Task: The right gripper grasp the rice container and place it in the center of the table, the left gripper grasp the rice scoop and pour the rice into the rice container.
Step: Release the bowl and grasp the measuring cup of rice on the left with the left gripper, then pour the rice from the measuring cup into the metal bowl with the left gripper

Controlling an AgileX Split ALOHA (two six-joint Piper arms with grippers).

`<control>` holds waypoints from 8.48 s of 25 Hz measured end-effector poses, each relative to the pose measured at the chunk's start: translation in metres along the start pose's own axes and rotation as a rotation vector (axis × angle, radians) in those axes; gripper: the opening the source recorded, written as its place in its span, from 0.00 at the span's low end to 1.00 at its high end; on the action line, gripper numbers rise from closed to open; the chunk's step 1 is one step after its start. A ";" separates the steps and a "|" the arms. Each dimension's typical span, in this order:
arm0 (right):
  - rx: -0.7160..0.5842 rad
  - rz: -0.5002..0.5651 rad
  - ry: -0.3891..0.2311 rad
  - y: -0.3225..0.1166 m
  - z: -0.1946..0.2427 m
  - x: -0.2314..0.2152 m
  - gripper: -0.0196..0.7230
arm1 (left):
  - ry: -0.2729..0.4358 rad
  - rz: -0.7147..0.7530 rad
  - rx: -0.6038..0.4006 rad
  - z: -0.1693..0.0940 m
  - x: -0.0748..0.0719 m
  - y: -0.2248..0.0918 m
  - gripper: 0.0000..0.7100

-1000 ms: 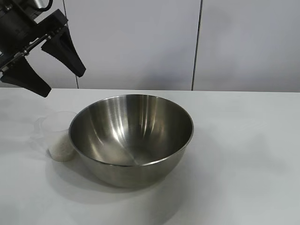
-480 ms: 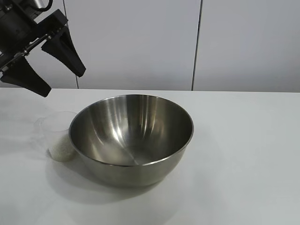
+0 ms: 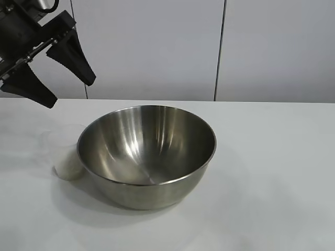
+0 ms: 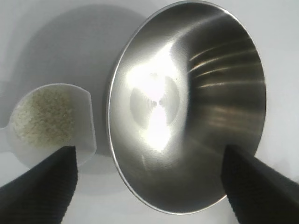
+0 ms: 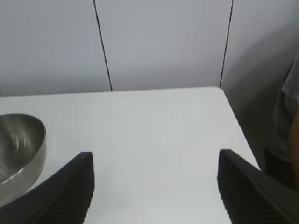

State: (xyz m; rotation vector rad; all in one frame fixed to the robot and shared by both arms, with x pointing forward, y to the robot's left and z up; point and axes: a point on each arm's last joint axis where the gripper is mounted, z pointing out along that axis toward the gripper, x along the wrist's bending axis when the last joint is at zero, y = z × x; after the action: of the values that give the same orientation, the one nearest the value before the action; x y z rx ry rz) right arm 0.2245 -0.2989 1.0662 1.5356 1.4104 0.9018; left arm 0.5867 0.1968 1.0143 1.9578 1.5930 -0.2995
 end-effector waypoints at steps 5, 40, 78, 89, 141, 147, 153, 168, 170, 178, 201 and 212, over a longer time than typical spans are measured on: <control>0.068 0.000 0.041 -0.014 0.014 0.000 0.71 | 0.000 0.000 0.000 0.000 0.000 0.000 0.85; 0.103 -0.019 0.069 -0.019 0.019 -0.005 0.70 | 0.479 0.483 -0.813 -0.173 -0.052 -0.018 0.80; 0.104 -0.019 0.069 -0.019 0.019 -0.005 0.70 | 0.331 0.172 -0.813 0.043 0.094 -0.180 0.76; 0.104 -0.019 0.069 -0.019 0.019 -0.005 0.70 | 0.384 0.351 -0.734 0.077 0.115 -0.157 0.71; 0.105 -0.019 0.069 -0.019 0.019 -0.005 0.70 | 0.201 0.539 -0.773 0.091 0.146 -0.104 0.67; 0.105 -0.019 0.069 -0.019 0.019 -0.005 0.70 | 0.191 0.540 -0.790 0.090 0.146 -0.097 0.67; 0.104 -0.019 0.069 -0.019 0.019 -0.005 0.70 | 0.190 0.538 -0.791 0.090 0.146 -0.097 0.62; 0.104 -0.019 0.069 -0.019 0.019 -0.005 0.70 | 0.211 0.515 -0.802 0.089 0.148 -0.096 0.01; 0.104 -0.019 0.069 -0.019 0.019 -0.005 0.70 | 0.223 0.501 -0.809 0.088 0.150 -0.095 0.01; 0.104 -0.019 0.069 -0.019 0.019 -0.005 0.70 | 0.251 0.570 -0.894 0.057 0.131 -0.079 0.01; 0.104 -0.019 0.069 -0.019 0.019 -0.005 0.70 | 0.496 1.382 -0.655 -0.010 -0.065 -0.087 0.01; 0.103 -0.019 0.070 -0.019 0.019 -0.005 0.70 | 0.568 1.890 -0.437 0.040 -0.098 -0.079 0.01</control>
State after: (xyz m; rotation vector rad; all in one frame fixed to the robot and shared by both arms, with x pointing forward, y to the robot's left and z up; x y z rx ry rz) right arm 0.2338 -0.3054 1.0416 1.5780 1.5397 0.8909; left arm 0.4945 0.1028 1.0100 2.2955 -0.4768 1.2572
